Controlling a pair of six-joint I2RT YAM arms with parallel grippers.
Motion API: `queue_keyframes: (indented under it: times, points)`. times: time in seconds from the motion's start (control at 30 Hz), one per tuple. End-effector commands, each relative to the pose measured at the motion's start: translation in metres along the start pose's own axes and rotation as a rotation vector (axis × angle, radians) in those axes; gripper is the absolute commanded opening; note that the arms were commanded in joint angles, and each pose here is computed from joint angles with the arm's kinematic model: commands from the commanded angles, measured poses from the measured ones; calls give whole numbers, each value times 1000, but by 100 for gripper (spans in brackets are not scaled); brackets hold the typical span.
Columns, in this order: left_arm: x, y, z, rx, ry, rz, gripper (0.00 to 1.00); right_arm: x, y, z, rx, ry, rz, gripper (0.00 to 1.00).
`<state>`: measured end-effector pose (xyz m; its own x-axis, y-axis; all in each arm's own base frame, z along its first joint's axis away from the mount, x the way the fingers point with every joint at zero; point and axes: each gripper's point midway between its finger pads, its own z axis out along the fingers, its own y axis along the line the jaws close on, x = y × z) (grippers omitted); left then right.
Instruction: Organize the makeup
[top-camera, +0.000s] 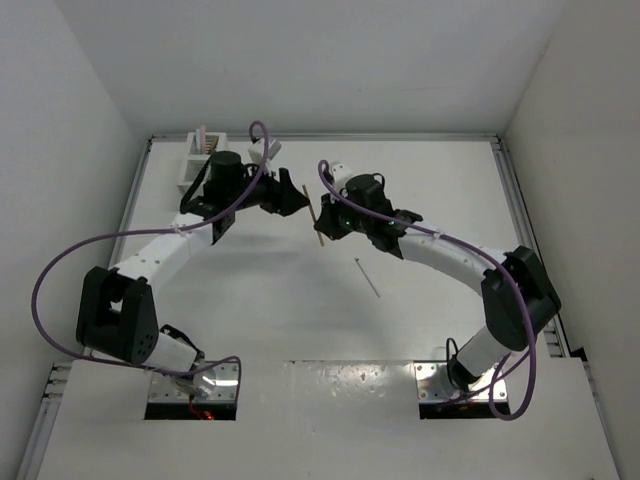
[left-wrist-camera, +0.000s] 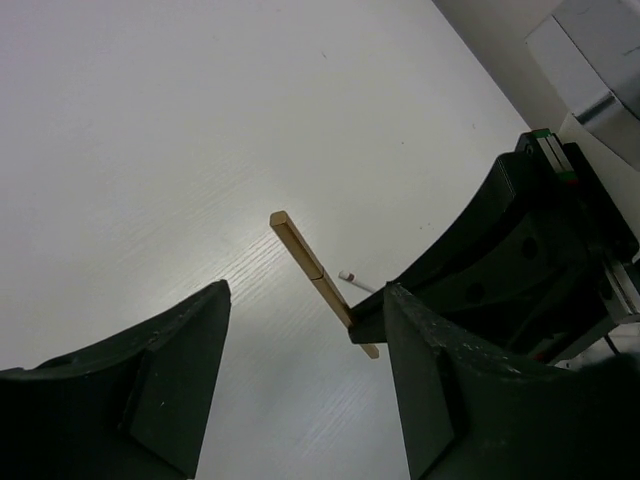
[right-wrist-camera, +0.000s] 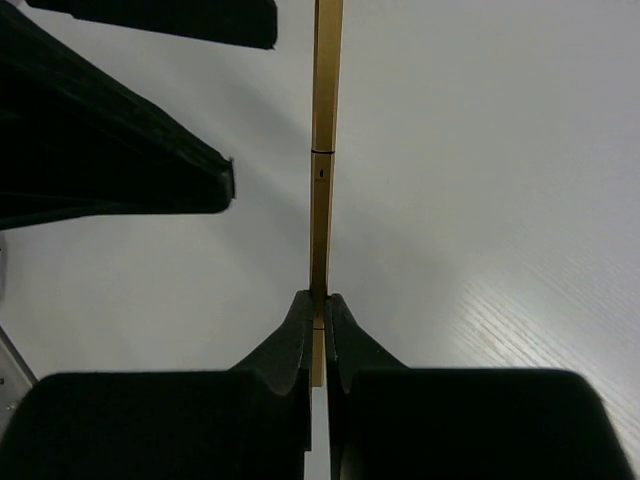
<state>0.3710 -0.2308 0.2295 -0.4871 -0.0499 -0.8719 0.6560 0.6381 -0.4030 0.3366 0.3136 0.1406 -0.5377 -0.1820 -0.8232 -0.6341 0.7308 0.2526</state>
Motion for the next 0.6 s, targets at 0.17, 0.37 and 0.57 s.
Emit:
queue_keyframes:
  times: [0.17, 0.37, 0.57]
  points:
    - [11, -13, 18, 47, 7, -37, 56, -28, 23, 3, -64, -106, 25, 0]
    - [13, -5, 22, 11, 16, -58, 7, -24, 23, 4, -71, -97, 26, 0]
    - [7, 5, 19, -52, 6, -15, 0, -12, 25, 5, -76, -42, 18, 16]
